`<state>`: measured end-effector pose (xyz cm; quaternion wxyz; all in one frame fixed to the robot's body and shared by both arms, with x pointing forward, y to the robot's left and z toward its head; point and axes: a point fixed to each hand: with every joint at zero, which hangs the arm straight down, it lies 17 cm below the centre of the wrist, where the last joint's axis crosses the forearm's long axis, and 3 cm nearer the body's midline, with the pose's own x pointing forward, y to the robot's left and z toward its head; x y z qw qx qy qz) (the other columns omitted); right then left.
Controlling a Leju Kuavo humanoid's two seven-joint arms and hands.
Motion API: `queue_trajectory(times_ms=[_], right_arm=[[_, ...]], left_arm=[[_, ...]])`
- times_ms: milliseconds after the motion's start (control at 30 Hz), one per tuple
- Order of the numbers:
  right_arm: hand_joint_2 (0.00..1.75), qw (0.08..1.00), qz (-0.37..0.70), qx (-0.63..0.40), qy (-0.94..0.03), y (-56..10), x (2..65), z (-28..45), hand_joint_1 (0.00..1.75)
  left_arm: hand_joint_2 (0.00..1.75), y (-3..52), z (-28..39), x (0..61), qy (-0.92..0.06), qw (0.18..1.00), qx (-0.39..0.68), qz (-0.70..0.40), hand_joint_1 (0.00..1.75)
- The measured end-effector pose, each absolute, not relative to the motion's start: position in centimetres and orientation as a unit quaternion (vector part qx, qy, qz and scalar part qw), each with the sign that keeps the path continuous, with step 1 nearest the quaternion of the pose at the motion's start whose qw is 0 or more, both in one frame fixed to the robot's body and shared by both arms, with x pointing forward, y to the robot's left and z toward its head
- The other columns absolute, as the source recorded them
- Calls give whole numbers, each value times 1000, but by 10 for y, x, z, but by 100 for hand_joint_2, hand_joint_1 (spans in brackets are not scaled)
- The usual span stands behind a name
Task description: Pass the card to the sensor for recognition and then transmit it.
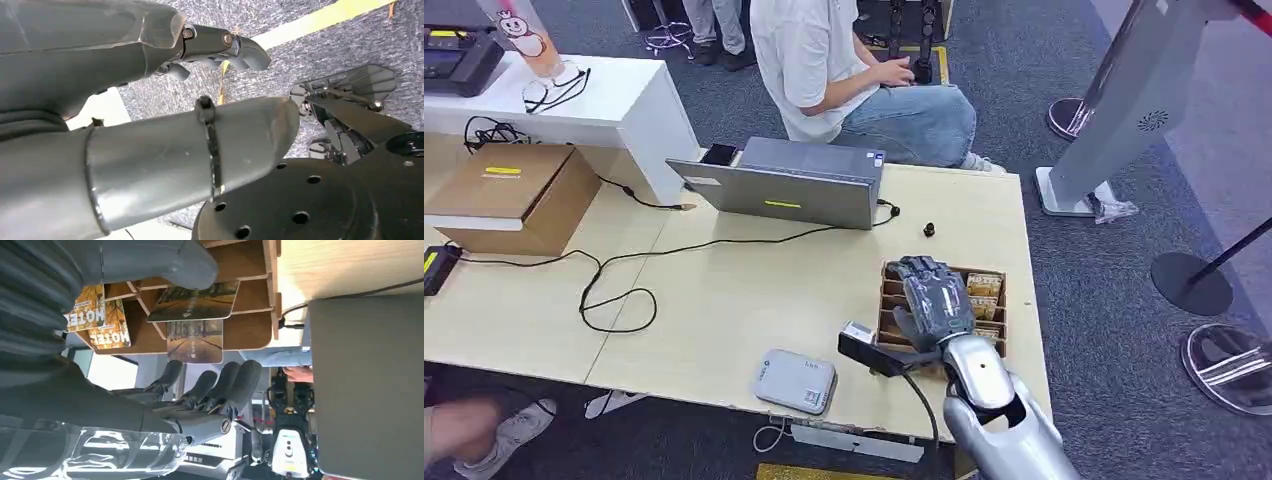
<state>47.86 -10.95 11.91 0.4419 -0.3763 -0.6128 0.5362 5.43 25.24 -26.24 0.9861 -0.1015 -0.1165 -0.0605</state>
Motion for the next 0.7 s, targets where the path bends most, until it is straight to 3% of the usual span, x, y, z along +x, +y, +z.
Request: queue_trajectory(times_ms=[133,700], right_arm=[[175,445,534,-379,-611,-113,480,118,75],[175,457,523,-396,-601,-132,487,117,73]], left_arm=[[0,253,-262,55,-117,986,-101,-58,0],[0,251,-262,53,-115,986,-106,-57,0]])
